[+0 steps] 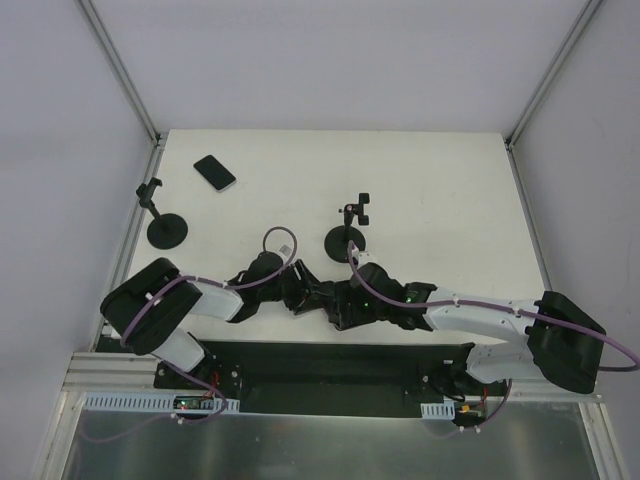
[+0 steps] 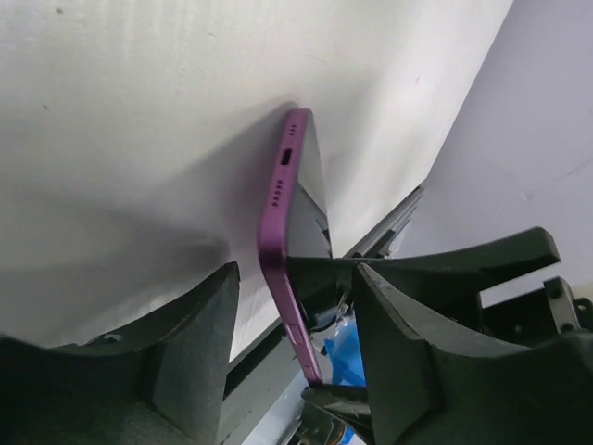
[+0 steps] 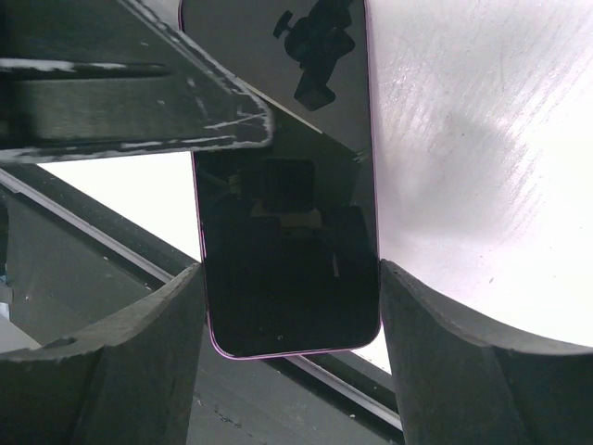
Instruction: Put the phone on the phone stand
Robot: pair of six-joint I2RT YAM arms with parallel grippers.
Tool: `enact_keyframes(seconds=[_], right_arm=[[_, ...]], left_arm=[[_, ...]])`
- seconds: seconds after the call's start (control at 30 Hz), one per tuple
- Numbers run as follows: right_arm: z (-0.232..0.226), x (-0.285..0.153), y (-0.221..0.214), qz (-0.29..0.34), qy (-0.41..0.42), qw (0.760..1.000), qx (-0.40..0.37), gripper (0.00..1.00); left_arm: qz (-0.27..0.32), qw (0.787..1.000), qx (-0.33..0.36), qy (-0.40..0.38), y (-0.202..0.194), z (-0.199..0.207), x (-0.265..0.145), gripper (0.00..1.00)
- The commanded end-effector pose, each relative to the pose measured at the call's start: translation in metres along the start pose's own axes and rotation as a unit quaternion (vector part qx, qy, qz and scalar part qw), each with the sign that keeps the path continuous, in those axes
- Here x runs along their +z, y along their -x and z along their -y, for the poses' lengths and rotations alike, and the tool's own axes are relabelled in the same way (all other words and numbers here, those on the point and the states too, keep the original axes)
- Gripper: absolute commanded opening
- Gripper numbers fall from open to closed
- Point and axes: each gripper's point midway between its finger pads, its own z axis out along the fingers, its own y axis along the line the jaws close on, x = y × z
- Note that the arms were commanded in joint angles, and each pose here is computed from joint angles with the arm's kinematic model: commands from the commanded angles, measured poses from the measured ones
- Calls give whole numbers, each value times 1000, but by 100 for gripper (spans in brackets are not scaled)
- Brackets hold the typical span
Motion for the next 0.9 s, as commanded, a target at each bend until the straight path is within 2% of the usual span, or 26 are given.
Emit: enact_keyframes(seconds=[0.0,0.23,0.27,0.3,0.43,0.53,0.57,0.63,0.67,0.73,0.77,0.87], right_arm=[[-28,-6,21,29,39,999,10,1],[-36,-7,22,23,52,998,3,1],[-39,-9,22,19,56,998,0,1],[-40,-9,22,16,55,998,-4,1],[-45,-13,16,-18,57,998,-28,1],[-53,-17,20,-25,64,997,-42,20],[-56,-18,20,-29,72,996,-45,38],[-63,-23,23,-26,83,995,-46,58],[-66,-25,24,-24,88,995,-47,75],[-69,-32,25,-16,96,994,-48,94],[-69,-35,24,-14,95,994,-50,96],[-64,-46,25,-5,95,994,-54,96]], left_arm=[[-2,999,-3,-44,2,19,13,47],[-12,999,-4,-49,-2,18,22,17],[-10,999,-1,-51,-2,18,22,7],[-8,998,1,-57,-2,22,19,2],[9,997,29,-64,-2,25,5,0],[19,997,62,-50,0,28,-3,0],[25,996,68,-48,2,29,-5,0],[32,995,78,-55,2,34,-12,0],[35,994,80,-59,4,37,-14,0],[42,993,87,-66,6,41,-22,0],[44,993,88,-68,6,41,-25,0],[58,990,99,-82,11,48,-42,0]])
